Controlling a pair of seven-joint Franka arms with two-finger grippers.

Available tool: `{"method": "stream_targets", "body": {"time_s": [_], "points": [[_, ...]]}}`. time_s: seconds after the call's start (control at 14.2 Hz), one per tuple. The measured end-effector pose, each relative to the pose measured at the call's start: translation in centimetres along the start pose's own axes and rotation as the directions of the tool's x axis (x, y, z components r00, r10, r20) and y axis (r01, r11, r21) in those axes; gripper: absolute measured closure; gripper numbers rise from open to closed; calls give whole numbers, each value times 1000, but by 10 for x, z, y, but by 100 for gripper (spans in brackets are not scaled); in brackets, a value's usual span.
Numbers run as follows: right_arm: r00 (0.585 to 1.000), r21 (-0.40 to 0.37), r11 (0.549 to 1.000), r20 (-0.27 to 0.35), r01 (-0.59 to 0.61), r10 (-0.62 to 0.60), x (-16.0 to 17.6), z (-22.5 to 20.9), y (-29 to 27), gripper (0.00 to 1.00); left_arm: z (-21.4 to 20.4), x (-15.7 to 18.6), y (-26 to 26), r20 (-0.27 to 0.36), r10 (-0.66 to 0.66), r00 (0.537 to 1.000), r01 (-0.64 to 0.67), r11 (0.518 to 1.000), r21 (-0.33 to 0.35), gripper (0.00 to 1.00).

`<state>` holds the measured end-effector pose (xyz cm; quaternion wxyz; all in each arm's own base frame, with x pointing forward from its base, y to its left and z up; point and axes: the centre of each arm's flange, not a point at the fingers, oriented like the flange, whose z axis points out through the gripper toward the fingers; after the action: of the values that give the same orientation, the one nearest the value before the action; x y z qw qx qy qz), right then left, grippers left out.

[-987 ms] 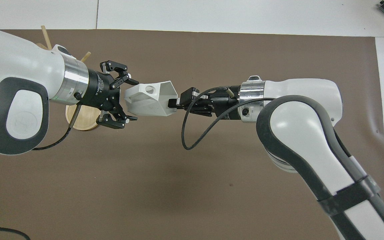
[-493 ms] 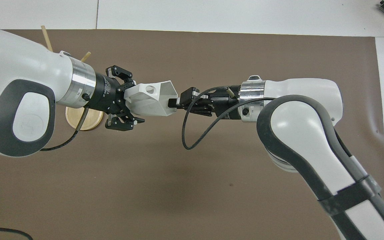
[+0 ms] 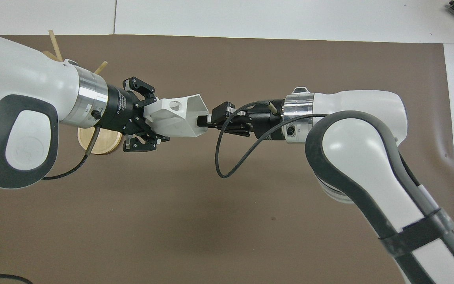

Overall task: Hang cup on rack
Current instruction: 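Lift the cup with the left gripper while the right gripper withdraws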

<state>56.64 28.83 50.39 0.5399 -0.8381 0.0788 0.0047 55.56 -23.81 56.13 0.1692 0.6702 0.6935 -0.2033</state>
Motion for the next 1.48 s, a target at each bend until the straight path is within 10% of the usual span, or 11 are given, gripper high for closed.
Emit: {"method": "stream_targets", "body": {"time_s": [0.42, 0.99, 1.48], "points": [[1000, -3, 1000, 1, -4, 4, 0, 1, 3, 84, -3, 0, 0, 2, -14, 1000, 14, 1000, -6, 33], [999, -33, 999, -42, -4, 3, 8, 1, 12, 4, -12, 11, 9, 21, -158, 987, 159, 985, -61, 33], [982, -119, 993, -184, 18, -39, 30, -15, 28, 0, -6, 34, 20, 73, -375, 924, 382, 913, -142, 33]]}}
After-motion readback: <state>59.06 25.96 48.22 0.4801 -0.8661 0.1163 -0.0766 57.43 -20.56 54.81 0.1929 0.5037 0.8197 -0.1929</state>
